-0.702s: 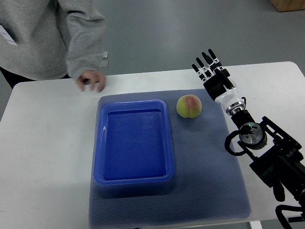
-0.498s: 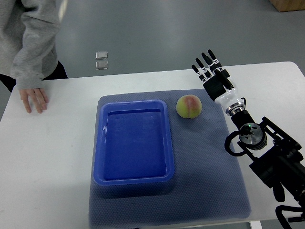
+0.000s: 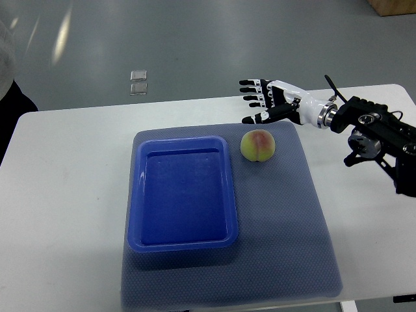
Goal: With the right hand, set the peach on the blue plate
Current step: 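Close the right hand's fingers around the peach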
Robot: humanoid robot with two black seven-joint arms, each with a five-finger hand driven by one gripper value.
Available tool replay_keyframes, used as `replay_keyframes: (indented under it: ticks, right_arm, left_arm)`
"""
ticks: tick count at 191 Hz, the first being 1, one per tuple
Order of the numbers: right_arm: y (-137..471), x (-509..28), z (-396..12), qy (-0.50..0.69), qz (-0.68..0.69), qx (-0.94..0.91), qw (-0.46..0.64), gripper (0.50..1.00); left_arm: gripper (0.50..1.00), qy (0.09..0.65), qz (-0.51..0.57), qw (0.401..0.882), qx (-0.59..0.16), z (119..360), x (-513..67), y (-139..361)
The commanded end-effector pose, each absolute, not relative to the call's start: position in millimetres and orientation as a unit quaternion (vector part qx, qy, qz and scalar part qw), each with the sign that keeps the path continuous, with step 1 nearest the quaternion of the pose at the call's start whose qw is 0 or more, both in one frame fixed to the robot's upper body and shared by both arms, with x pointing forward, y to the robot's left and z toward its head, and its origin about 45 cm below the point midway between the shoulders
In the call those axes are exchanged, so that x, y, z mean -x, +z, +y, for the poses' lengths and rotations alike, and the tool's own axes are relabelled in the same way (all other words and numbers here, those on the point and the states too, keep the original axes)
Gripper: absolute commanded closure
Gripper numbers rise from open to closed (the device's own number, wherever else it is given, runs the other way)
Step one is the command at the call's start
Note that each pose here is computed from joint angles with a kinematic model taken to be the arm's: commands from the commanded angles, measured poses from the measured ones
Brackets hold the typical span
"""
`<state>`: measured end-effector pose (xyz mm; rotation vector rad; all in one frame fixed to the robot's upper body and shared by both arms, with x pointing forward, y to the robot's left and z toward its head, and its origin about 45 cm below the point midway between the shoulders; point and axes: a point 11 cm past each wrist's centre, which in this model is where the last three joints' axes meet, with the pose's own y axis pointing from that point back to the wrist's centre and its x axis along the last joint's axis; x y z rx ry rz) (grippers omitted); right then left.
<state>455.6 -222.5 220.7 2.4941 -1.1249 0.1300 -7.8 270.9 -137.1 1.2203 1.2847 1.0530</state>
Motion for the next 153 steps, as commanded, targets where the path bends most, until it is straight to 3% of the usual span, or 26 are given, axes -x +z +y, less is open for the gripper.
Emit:
replay_keyframes:
  ticks: [1,33,153]
  right_arm:
    - [228,-458,-231,0.167,-0.330,-0.863,0.344,0.570]
    - [222,-459,-232,0.245,-0.272,-0.812,0.454,0.570]
    - [180,-445,-211,0.242,-0.294,-0.815,0.437,0.576]
  left_arm:
    - [0.500,0.438,0.534,0.514,-0.507,271,8,-137]
    - [0.500,0.438,0.535,0.514,-0.508,271,8,-137]
    - [0.500,0.439,0.534,0.513,-0.508,272,8,-137]
